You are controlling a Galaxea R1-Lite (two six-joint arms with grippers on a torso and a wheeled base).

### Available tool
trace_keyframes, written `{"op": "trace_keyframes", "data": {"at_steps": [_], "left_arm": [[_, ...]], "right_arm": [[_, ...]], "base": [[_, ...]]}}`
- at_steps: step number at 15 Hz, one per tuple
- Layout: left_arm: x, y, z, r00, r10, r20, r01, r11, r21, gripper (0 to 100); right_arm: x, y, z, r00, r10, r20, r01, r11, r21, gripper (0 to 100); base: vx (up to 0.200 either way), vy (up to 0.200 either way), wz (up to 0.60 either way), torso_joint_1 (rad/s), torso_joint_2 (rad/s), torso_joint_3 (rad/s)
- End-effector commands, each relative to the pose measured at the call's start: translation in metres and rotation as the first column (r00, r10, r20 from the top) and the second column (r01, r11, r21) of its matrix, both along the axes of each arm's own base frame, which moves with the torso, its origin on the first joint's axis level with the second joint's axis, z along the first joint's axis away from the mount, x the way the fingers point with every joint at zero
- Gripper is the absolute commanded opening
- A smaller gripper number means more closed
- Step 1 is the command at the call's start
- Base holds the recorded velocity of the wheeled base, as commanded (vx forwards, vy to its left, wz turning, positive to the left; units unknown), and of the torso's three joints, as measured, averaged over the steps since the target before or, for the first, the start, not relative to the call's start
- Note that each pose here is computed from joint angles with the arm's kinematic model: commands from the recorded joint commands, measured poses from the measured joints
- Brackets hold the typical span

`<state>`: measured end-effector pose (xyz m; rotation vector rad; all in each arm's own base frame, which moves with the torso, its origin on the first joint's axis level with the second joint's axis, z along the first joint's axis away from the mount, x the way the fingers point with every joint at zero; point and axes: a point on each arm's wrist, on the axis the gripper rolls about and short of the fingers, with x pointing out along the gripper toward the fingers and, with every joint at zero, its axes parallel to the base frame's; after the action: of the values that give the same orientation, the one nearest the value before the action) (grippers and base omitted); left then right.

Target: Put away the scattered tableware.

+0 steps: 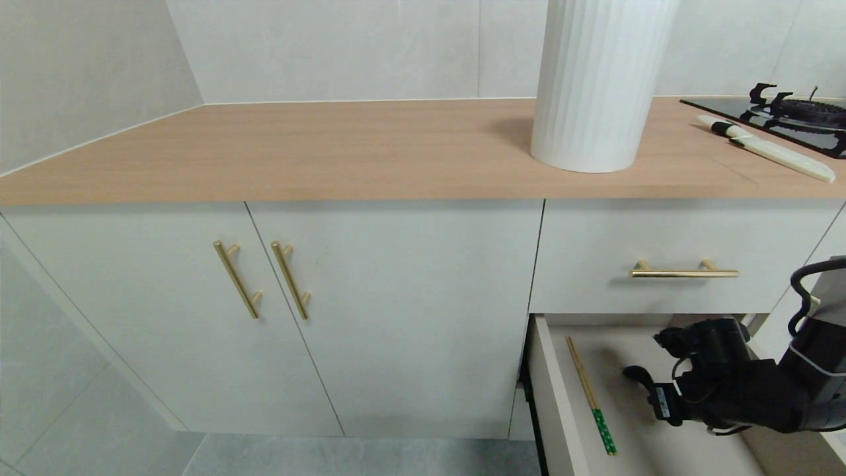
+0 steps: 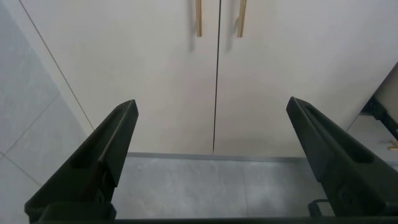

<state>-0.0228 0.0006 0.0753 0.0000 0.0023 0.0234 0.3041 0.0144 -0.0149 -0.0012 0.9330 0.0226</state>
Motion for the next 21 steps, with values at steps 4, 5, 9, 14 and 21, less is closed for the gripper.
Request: {"op": "trace_keyframes", "data": {"at_steps": [4, 5, 9, 14, 21], "left_arm": [[0.000, 0.000, 0.000, 1.000, 0.001, -0.002, -0.001, 1.000, 0.000, 100], [0.000, 0.000, 0.000, 1.000, 0.001, -0.002, -0.001, 1.000, 0.000, 100], [0.000, 0.000, 0.000, 1.000, 0.000, -0.001, 0.000, 1.000, 0.000, 100], [0.000, 0.000, 0.000, 1.000, 0.001, -0.001, -0.001, 1.000, 0.000, 100], [0.000, 0.000, 0.000, 1.000, 0.001, -0.002, -0.001, 1.000, 0.000, 100]], "right_arm": [[0.001, -0.003, -0.033, 0.998, -0.054, -0.011, 0.053, 0.996, -0.073, 0], [0.001, -0.003, -0.032, 0.999, -0.054, 0.001, 0.054, 0.996, -0.071, 0], [0.001, -0.003, -0.028, 0.998, -0.056, 0.022, 0.057, 0.996, -0.068, 100], [-0.009, -0.003, 0.017, 0.989, -0.056, 0.136, 0.064, 0.996, -0.056, 100], [-0.089, 0.003, 0.165, 0.965, 0.013, 0.264, -0.012, 1.000, -0.007, 100]], "base": [[0.000, 0.000, 0.00, 0.000, 0.00, 0.000], [0.000, 0.000, 0.00, 0.000, 0.00, 0.000], [0.000, 0.000, 0.00, 0.000, 0.00, 0.000], [0.000, 0.000, 0.00, 0.000, 0.00, 0.000], [0.000, 0.000, 0.00, 0.000, 0.00, 0.000]]}}
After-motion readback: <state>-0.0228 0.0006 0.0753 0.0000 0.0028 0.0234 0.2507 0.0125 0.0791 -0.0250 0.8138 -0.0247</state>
